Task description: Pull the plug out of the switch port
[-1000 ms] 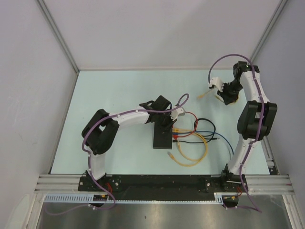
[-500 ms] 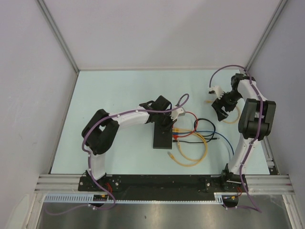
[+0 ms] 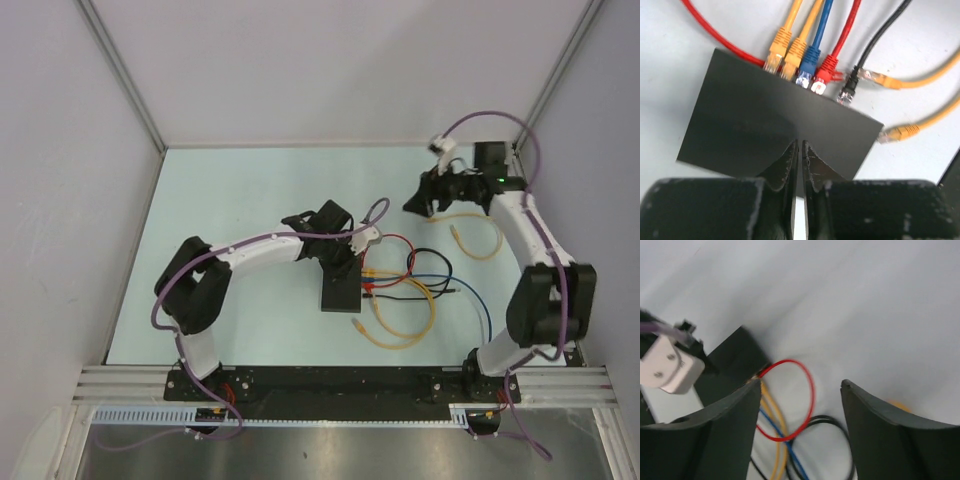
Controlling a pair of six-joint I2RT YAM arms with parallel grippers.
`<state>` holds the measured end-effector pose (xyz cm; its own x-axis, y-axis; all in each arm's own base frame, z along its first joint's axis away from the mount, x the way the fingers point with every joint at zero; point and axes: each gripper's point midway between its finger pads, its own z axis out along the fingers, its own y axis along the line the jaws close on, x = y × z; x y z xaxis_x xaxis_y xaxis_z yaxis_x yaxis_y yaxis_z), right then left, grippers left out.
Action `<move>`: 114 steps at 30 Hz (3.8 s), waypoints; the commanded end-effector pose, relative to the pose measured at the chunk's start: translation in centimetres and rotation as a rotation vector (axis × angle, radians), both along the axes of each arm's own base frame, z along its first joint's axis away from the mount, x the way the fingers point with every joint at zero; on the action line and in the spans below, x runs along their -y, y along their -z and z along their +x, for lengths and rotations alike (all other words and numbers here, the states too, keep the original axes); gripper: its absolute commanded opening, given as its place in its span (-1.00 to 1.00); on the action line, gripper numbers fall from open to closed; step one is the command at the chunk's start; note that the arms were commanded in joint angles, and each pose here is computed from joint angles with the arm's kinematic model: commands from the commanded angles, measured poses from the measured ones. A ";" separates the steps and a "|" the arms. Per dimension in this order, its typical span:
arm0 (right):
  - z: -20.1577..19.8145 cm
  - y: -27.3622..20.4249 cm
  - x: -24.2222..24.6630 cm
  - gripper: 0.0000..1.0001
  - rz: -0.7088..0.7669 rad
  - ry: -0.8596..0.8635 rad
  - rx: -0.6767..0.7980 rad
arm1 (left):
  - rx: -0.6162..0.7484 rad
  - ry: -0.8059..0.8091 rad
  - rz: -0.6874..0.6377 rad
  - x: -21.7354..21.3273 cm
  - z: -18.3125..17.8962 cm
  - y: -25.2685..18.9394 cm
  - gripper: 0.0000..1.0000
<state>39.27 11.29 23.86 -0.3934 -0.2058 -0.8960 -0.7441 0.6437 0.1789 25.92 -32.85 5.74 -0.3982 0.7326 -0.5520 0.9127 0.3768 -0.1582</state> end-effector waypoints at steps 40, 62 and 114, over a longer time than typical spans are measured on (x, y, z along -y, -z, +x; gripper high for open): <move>-8.6 21.6 -12.5 -0.23 -0.046 -0.611 -0.837 | -0.196 -0.062 -0.071 -2.5 -0.3 1.8 -0.82; -9.3 22.8 -12.9 -0.38 -0.068 -0.613 -0.886 | -0.186 -0.065 -0.059 -2.6 -0.1 2.1 -0.82; -7.6 23.4 -8.9 -1.00 -0.170 -0.566 -0.961 | -0.163 -0.043 -0.037 -2.2 -0.4 2.5 -0.81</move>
